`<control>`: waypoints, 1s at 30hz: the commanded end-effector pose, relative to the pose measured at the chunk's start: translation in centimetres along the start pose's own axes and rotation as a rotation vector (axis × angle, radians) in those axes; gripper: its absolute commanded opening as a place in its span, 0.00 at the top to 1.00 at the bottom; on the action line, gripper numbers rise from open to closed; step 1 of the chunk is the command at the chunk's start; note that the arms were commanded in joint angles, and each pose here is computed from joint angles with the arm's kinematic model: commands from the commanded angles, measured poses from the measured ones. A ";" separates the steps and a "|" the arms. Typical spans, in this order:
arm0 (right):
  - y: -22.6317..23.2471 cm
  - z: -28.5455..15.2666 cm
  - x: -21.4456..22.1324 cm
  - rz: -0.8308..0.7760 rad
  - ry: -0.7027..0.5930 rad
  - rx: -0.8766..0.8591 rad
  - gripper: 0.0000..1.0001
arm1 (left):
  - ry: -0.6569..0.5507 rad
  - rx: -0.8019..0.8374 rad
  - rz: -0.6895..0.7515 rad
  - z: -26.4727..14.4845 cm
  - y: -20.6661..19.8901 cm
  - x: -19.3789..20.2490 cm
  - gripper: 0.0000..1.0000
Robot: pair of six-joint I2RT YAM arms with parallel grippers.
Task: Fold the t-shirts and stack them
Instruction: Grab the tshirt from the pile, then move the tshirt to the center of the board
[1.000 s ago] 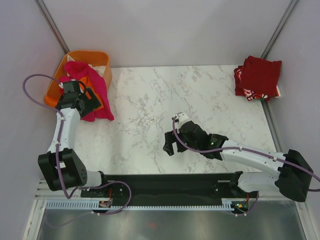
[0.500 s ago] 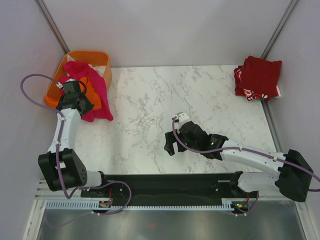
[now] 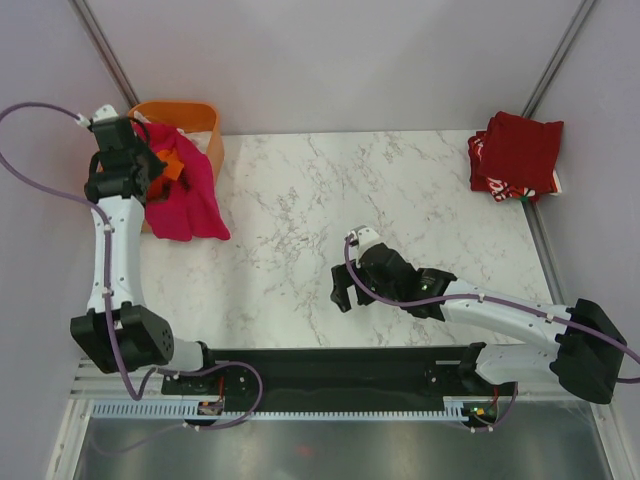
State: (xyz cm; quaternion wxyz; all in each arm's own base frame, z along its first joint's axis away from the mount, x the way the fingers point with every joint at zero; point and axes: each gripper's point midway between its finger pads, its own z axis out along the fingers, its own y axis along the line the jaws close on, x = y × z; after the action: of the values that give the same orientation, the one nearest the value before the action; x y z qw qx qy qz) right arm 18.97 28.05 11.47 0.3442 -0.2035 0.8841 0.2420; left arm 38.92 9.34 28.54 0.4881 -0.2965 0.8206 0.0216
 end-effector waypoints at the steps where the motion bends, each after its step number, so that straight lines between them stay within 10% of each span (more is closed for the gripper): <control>1: -0.2 -0.2 -0.3 -0.016 -0.011 0.013 0.02 | -0.128 0.032 -0.036 -0.9 -2.2 -6.8 0.98; 11: -1.3 -0.7 0.4 -0.015 -0.002 0.058 0.02 | -0.441 0.323 -0.110 -5.5 -10.9 -22.8 0.98; 15: -2.0 -0.5 0.3 -0.012 -0.006 0.099 0.02 | -0.795 0.719 -0.151 -18.5 -16.5 -30.7 0.98; 20: -4.6 -1.8 -1.6 0.059 -0.103 0.257 0.02 | -0.968 1.305 -0.137 -33.6 -21.6 -30.9 0.98; 30: -12.5 -14.6 -9.5 0.349 -0.543 0.642 0.02 | -0.397 1.910 -0.054 -40.1 -33.1 -15.9 0.98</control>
State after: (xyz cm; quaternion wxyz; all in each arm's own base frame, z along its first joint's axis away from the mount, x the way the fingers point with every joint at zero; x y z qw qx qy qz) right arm 23.72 17.30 18.83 0.4934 0.0241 0.8637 0.1000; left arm 30.90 -18.08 74.21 0.7392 0.1378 0.3619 -0.5511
